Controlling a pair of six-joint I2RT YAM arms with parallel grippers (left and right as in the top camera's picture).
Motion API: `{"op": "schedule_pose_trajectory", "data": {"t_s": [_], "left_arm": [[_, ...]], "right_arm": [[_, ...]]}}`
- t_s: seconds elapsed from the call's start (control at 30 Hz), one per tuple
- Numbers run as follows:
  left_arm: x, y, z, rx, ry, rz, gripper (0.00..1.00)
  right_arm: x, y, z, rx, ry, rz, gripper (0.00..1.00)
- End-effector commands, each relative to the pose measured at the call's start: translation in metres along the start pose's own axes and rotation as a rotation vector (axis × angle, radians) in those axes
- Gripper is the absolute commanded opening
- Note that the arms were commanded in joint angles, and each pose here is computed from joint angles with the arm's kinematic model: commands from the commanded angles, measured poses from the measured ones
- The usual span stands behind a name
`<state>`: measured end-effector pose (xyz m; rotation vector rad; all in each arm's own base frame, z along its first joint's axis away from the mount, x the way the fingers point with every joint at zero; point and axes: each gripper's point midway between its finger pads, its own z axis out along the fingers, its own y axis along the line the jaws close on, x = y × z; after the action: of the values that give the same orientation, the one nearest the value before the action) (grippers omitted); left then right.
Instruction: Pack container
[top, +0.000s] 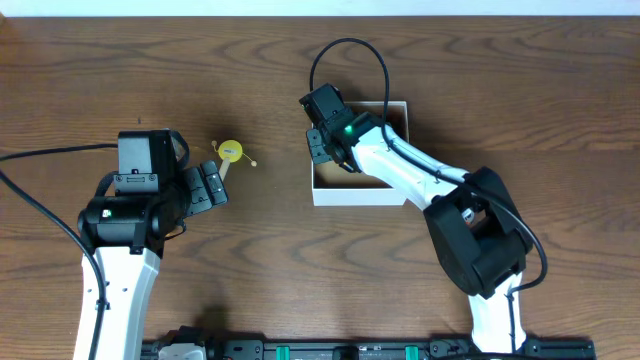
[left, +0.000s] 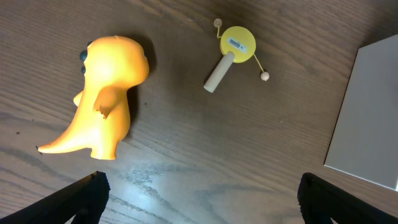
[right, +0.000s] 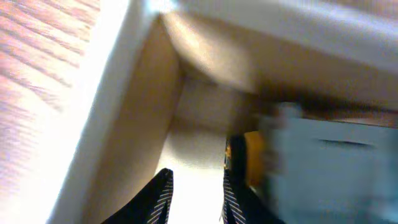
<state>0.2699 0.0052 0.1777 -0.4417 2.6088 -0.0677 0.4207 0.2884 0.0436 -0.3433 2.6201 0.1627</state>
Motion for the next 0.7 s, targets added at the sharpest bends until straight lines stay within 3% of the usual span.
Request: {"op": "schedule_pose_trajectory", "data": {"t_s": [0.0,0.3,0.53,0.67], "left_arm": [[-0.005,0.0,-0.005,-0.002,-0.015,-0.002,0.98],[-0.005,0.0,-0.005,-0.002,-0.015,-0.002,0.98],[-0.005,0.0,-0.005,-0.002,-0.015,-0.002,0.98],[-0.005,0.0,-0.005,-0.002,-0.015,-0.002,0.98]], "right_arm": [[-0.025,0.013,-0.037,-0.042,-0.087,-0.044,0.3],[-0.056,0.007,-0.095,-0.048,-0.211,-0.075,0.31],[-0.074,-0.059,-0.147,0.041,-0.267,0.101,0.32],[-0.067,-0.082,-0.158,0.019,-0.224,0.133,0.31]]}}
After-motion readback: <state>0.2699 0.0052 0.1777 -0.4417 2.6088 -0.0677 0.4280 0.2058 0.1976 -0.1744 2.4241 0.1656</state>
